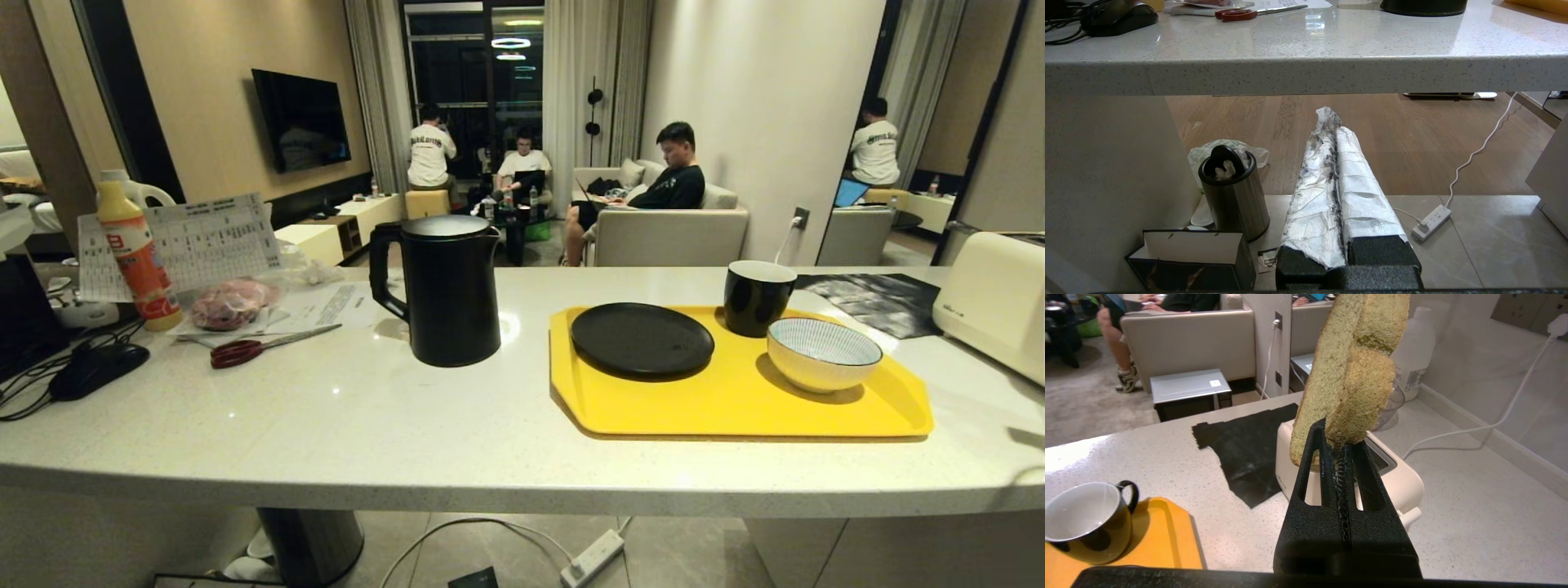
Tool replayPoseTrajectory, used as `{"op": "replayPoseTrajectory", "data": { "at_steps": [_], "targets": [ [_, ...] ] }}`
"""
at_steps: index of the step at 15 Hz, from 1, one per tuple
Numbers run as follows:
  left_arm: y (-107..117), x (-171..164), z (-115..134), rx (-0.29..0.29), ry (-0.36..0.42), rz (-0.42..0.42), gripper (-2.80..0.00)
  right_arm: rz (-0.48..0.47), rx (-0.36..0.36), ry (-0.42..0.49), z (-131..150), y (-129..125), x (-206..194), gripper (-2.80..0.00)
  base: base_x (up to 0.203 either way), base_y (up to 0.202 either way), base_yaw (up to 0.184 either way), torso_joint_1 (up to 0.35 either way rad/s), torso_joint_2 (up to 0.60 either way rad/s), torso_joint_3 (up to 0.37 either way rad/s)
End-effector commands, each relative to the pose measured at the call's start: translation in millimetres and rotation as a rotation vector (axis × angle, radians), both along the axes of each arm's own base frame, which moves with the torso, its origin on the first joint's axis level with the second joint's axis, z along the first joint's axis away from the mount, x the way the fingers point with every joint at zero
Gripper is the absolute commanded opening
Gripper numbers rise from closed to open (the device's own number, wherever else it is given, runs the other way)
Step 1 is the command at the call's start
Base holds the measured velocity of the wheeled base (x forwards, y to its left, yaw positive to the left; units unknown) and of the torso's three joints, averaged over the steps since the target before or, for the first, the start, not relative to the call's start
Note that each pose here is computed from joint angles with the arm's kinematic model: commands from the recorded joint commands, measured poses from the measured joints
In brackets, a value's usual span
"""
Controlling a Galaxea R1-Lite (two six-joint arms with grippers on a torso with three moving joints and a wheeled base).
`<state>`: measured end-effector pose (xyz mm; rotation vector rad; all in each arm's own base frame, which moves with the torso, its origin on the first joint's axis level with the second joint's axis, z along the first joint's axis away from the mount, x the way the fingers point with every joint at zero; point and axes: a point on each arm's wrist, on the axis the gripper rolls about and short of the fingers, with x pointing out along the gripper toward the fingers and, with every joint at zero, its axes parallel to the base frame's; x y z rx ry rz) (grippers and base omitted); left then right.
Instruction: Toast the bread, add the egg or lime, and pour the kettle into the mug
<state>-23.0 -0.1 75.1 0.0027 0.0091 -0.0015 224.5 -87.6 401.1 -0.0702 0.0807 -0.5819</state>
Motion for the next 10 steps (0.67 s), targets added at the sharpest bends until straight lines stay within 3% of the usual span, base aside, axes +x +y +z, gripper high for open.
{"op": "replayPoseTrajectory", "data": {
  "at_steps": [1, 6, 10],
  "targets": [
    [0.0, -0.2, -0.1, 0.0, -0.003, 0.0, -2.8, 0.006, 0.003, 0.003, -0.6, -2.1, -2.3, -2.8, 0.0, 0.0, 0.0, 0.0, 0.0, 0.0],
    [0.0, -0.2, -0.1, 0.0, -0.003, 0.0, -2.8, 0.003, 0.003, 0.0, 0.0, -6.2, -3.8, -2.8, 0.0, 0.0, 0.0, 0.021, -0.03, -0.004],
    [0.0, -0.2, -0.1, 0.0, -0.003, 0.0, -2.8, 0.002, 0.008, 0.012, -3.4, -6.9, -3.1, -2.8, 0.0, 0.0, 0.0, 0.154, -0.41, -0.154]
  ]
}}
